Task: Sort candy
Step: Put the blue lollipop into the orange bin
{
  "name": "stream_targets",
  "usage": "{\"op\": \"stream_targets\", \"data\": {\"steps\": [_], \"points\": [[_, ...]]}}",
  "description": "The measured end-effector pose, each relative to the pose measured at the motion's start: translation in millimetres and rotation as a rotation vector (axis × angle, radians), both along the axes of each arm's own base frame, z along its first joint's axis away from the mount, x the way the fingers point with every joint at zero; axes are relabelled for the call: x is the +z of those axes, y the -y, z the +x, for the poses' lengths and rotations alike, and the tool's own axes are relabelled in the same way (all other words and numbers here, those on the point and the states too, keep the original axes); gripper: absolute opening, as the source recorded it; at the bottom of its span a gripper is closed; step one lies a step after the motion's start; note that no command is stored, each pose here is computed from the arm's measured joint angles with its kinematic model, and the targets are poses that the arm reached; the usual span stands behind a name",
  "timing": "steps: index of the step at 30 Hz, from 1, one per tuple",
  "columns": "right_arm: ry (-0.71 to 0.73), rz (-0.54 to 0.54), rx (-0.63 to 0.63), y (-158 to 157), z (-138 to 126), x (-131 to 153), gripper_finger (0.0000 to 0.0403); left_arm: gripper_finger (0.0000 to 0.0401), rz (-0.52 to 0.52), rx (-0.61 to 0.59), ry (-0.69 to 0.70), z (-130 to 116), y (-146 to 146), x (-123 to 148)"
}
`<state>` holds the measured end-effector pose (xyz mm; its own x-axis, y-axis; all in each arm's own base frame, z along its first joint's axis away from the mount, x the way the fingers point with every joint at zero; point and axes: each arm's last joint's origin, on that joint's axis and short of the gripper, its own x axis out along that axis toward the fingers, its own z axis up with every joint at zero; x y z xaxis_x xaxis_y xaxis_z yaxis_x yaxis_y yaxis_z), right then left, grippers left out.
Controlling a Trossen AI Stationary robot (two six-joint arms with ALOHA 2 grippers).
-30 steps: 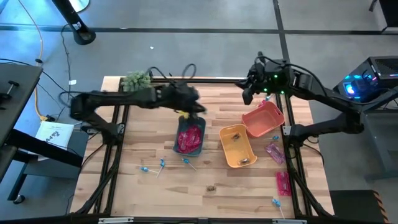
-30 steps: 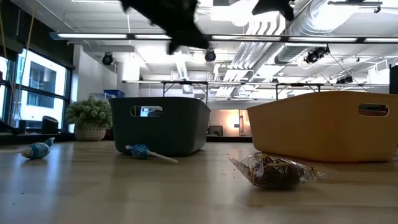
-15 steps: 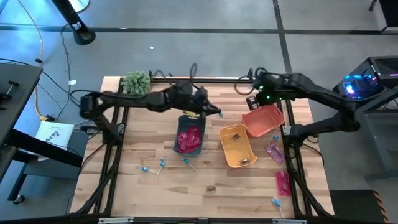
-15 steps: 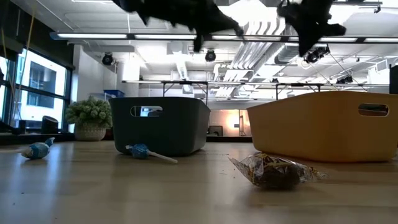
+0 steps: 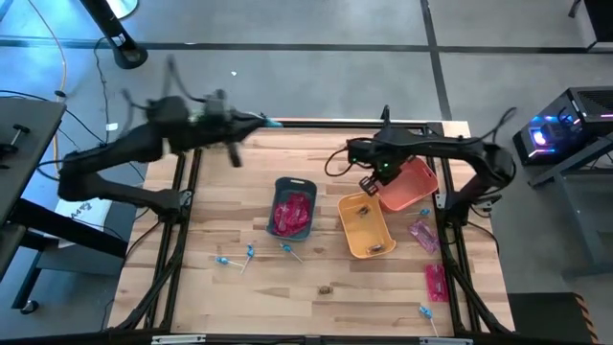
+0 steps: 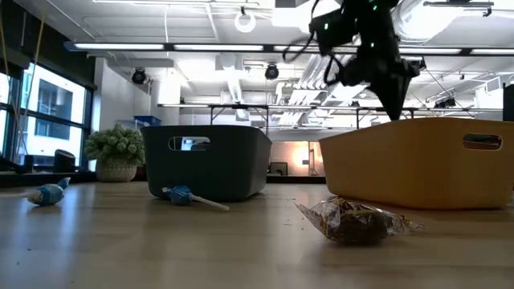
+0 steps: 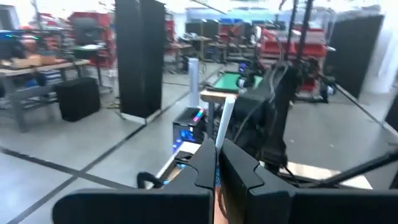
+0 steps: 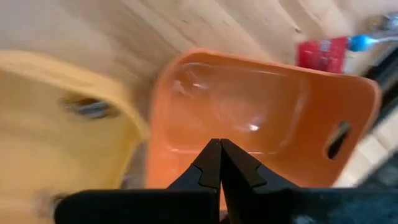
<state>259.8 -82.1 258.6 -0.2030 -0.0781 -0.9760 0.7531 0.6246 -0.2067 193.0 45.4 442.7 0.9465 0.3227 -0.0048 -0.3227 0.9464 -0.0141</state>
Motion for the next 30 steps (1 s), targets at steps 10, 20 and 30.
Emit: {"op": "stream_targets", "data": {"steps": [10,20,30], "points": [[-0.101,0.144,0.091,2,22,-39,0.0000,0.0000,-0.037,-0.034,0.000,-46,19,0],[-0.092,0.252,0.035,-10,11,-80,0.0000,0.0000,-0.044,-0.060,-0.051,-39,22,-19],[0.324,0.363,-0.003,-30,51,-83,0.0000,0.0000,-0.036,-0.060,-0.005,-40,22,-14]]}}
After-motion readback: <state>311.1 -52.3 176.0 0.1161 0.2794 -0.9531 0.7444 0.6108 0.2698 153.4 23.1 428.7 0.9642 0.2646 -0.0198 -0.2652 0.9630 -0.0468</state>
